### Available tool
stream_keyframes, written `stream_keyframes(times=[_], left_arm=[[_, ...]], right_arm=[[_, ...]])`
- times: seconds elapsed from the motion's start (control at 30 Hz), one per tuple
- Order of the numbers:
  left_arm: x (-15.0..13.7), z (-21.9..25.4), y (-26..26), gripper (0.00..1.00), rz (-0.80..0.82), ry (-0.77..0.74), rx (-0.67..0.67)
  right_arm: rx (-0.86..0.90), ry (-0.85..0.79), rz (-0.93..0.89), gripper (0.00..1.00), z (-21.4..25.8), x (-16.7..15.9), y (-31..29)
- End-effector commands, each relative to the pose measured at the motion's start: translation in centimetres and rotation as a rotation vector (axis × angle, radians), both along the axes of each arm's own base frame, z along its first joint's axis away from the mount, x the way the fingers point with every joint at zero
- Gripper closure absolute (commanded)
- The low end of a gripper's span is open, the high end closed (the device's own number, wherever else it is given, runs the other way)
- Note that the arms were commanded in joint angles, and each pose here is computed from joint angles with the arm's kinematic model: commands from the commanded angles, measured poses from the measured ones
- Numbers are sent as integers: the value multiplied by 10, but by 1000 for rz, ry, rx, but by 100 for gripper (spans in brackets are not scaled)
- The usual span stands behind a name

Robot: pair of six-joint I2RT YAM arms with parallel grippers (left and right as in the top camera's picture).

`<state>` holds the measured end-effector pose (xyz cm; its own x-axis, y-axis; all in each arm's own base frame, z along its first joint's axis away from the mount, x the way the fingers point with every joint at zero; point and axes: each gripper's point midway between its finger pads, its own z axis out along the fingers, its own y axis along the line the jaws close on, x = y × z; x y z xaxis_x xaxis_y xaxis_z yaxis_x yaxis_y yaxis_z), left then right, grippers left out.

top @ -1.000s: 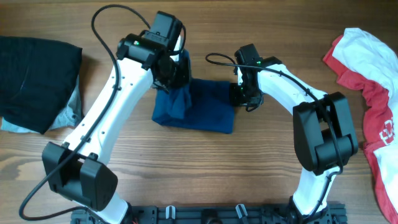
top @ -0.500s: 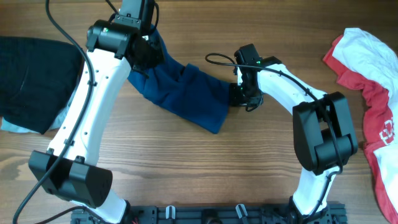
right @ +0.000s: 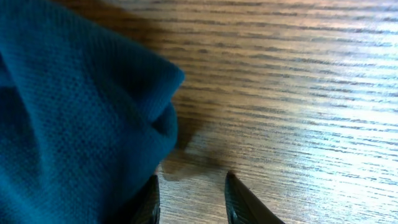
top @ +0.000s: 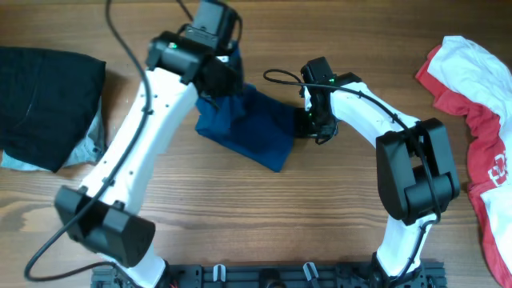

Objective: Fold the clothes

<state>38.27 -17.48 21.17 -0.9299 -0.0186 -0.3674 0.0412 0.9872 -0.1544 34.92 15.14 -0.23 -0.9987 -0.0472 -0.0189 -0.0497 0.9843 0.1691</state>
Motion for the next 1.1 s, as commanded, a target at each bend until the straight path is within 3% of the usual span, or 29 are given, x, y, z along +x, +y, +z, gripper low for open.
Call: stream_keyframes(times=[0.0, 0.33, 0.6, 0.67, 0.7, 0.77, 0.8, 0.97, 1.07], left_arm=[[3, -21, -20, 94, -102, 31, 29], [-5, -46, -54, 94, -194, 68, 54], [-11, -49, -62, 93, -217, 78, 54], [-15, -53, -67, 86, -231, 99, 40], [-18, -56, -71, 78, -240, 115, 31], [-24, -61, -75, 46, -256, 138, 36], [-26, -61, -76, 41, -274, 142, 42], [-35, -33, -69, 38, -298, 97, 34], [-23, -2, -41, 38, -227, 7, 40]], right_arm=[[-3, 82, -6, 66, -19, -16, 4], [-18, 130, -76, 73, -8, -24, -12], [29, -21, -200, 71, 63, -3, -57], [31, -57, -218, 69, 77, -2, -65], [32, -74, -226, 69, 84, -2, -68], [39, -103, -232, 67, 96, -2, -71], [39, -113, -234, 67, 100, -2, -71], [36, -118, -234, 64, 103, -3, -72], [38, -124, -233, 62, 103, -2, -72]])
